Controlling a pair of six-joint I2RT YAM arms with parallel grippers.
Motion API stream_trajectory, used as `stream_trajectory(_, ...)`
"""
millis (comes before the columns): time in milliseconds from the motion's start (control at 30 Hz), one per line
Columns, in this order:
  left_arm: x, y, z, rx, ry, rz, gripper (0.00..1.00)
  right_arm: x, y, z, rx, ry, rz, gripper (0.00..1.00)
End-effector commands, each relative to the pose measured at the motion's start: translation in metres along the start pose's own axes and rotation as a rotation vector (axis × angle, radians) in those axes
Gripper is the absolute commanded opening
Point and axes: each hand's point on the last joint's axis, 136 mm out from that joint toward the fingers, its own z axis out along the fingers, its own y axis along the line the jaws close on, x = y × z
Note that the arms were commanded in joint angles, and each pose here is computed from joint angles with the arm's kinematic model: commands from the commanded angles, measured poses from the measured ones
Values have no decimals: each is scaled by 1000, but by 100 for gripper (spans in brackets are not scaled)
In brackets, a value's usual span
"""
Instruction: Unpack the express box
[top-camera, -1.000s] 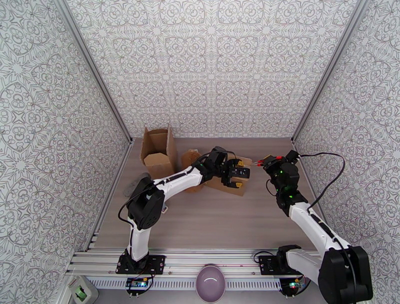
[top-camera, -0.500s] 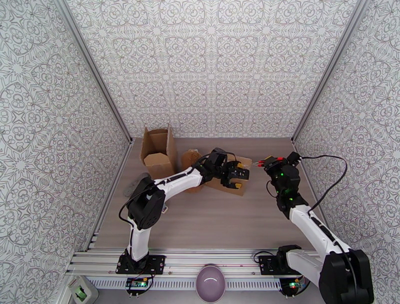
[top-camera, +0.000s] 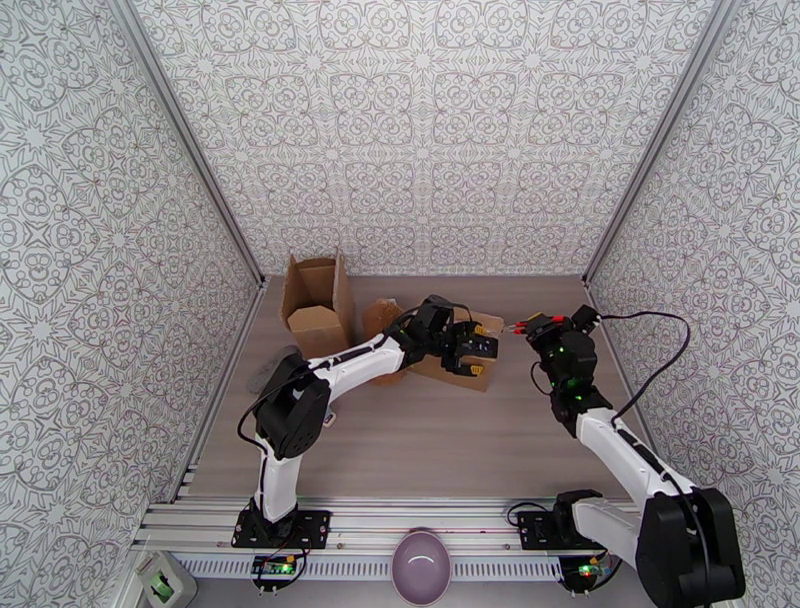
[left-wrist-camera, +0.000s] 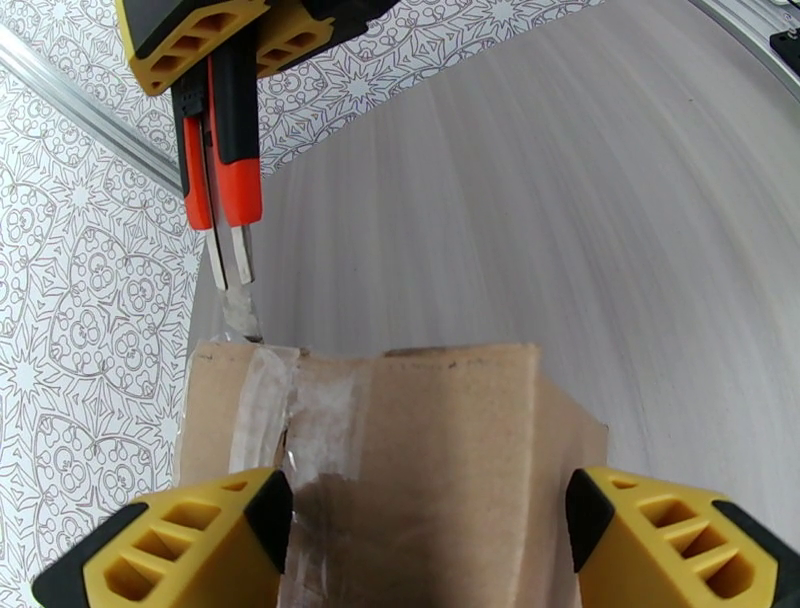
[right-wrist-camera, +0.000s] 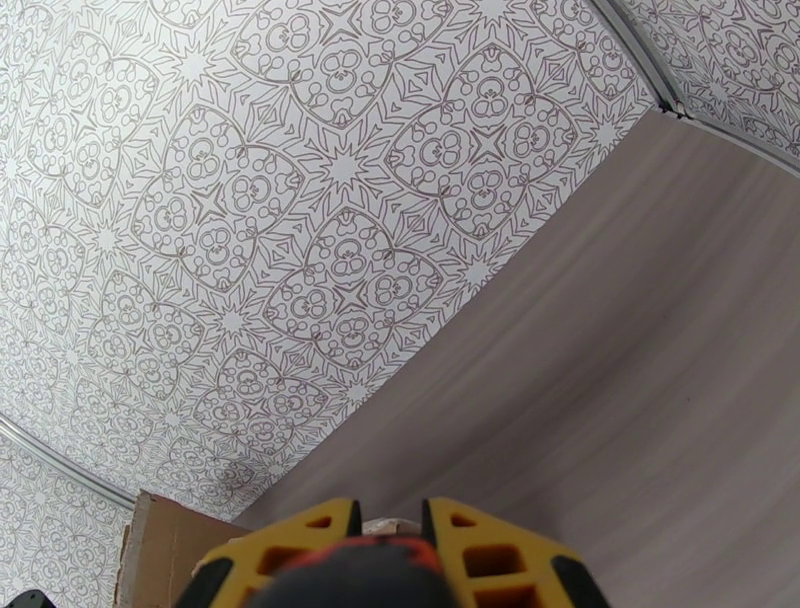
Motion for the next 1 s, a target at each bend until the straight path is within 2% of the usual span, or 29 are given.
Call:
stream_trajectory(0,16,-7,8,13,17,-38,77,-1,13,0,-57,-4,26,0)
stream_trajectory(200,18,-3,8,2,11,-50,74,-1,14,-2,-60,2,56,0)
stream_trajectory(633,22,15,10,-64,0,-111,70,21,-10,-1,-30,41,207,0)
stream_trajectory(967,31,32,10,-150,40,-122,68,40,-23,-4,12,119,263,0)
